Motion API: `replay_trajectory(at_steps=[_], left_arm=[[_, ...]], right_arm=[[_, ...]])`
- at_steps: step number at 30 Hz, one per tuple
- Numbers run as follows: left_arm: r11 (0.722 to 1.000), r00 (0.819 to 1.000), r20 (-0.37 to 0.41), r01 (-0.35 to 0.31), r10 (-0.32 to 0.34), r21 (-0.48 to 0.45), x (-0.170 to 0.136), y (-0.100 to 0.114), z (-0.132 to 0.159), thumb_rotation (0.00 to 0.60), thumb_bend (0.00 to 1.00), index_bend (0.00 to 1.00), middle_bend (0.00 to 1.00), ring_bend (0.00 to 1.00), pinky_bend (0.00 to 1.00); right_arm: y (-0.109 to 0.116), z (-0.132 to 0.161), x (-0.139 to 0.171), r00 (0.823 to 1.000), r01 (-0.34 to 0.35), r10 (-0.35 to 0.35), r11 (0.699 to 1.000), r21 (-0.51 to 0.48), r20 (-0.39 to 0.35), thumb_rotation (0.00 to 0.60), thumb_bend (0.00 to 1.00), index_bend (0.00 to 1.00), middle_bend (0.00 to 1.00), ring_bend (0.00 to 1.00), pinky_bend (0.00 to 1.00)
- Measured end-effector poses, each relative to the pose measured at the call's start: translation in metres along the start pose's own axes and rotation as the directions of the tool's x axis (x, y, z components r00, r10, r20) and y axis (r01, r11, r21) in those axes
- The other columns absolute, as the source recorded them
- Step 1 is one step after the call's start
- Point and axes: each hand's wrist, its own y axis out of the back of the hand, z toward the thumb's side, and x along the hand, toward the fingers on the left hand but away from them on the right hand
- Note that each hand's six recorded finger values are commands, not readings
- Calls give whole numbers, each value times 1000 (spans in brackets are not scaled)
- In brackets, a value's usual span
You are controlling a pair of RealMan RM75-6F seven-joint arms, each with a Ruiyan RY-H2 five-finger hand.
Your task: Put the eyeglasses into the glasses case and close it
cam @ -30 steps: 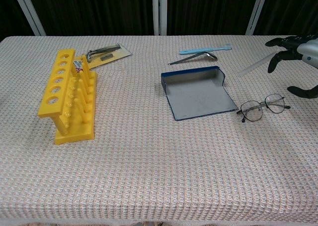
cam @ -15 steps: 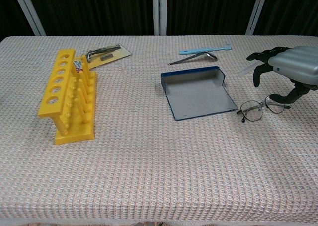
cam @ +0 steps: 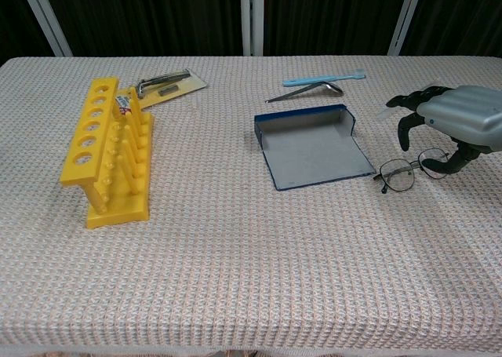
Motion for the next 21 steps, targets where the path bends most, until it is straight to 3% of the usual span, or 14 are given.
replay_trajectory(at_steps=[21], left_arm=[[1000, 1000, -23, 8, -7, 11, 2, 2, -7, 374, 56, 66, 60, 71, 217]], right_arm=[[-5, 7, -9, 1000, 14, -14, 1000, 5, -19, 600, 331, 524, 0, 0, 0]])
